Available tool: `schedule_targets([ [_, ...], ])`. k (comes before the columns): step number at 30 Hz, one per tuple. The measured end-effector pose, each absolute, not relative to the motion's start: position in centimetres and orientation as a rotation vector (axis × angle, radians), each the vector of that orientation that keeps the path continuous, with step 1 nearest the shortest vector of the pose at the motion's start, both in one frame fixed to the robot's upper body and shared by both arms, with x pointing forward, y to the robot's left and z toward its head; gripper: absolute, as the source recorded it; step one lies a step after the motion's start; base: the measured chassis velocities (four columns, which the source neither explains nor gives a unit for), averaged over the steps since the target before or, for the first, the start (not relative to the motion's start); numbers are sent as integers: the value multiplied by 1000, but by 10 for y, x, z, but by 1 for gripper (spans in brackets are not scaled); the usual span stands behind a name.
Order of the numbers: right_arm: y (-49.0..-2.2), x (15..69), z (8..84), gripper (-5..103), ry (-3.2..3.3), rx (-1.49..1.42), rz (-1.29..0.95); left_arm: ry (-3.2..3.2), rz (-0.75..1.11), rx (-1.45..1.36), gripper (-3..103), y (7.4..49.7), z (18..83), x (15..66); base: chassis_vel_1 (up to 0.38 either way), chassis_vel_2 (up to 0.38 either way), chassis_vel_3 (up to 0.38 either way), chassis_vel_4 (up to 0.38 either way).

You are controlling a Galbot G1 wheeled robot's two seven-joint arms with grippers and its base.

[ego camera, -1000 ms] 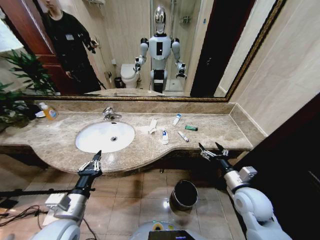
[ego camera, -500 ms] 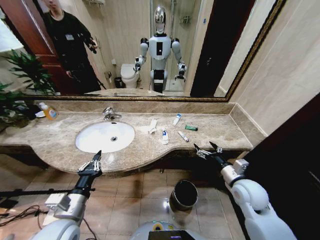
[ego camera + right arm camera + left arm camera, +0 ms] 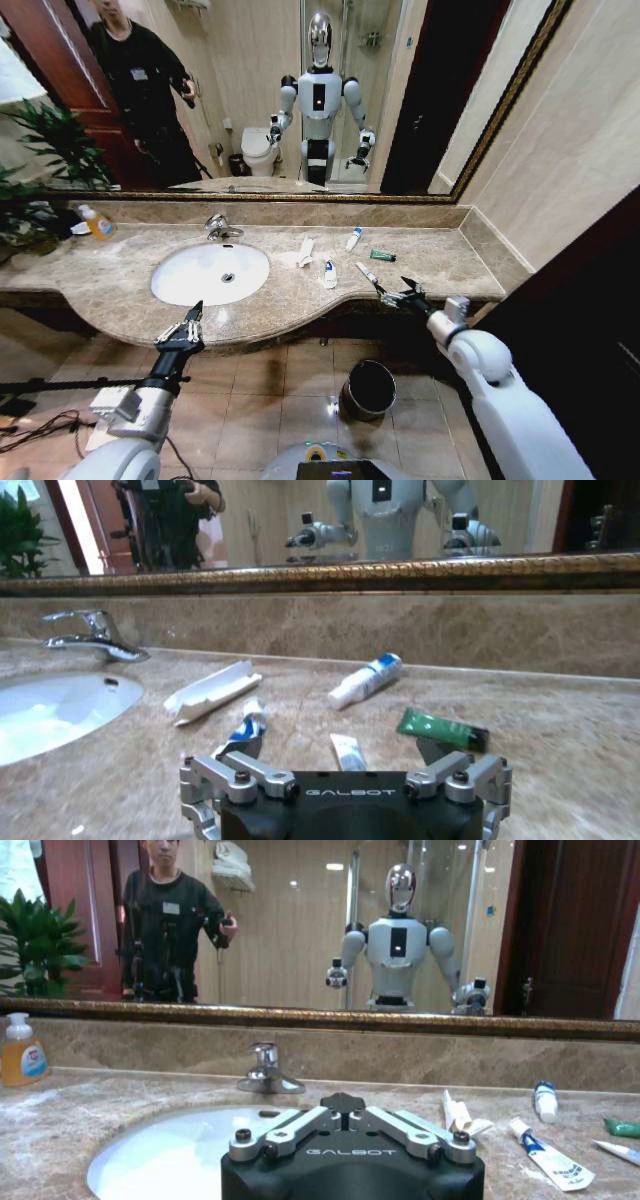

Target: Pick up the trash from the sink and place it in the trash bin.

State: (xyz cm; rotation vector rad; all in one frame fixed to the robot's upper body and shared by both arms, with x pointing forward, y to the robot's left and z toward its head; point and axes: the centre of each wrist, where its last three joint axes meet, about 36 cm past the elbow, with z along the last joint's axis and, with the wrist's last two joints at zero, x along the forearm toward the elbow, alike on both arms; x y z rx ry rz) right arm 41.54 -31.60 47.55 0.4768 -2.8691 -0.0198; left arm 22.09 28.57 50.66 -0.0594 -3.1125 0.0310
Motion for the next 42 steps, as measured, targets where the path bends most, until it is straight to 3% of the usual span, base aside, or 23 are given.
schedule_targets([
  [16,-297,479,433,100,-2738,488,-116,-3113,31,-59,0,286,507,221,0,0,0,0],
  [30,-298,487,427,101,-2752,464,-83,-3113,31,-59,0,286,507,221,0,0,0,0],
  [34,-301,488,426,93,-2762,451,-33,-3113,31,-59,0,286,507,221,0,0,0,0],
  [35,-303,488,424,83,-2766,450,5,-3113,31,-59,0,286,507,221,0,0,0,0],
  [39,-304,488,423,77,-2766,447,20,-3113,31,-59,0,286,507,221,0,0,0,0],
  [42,-307,486,420,61,-2762,438,28,-3113,31,-59,0,286,507,221,0,0,0,0],
])
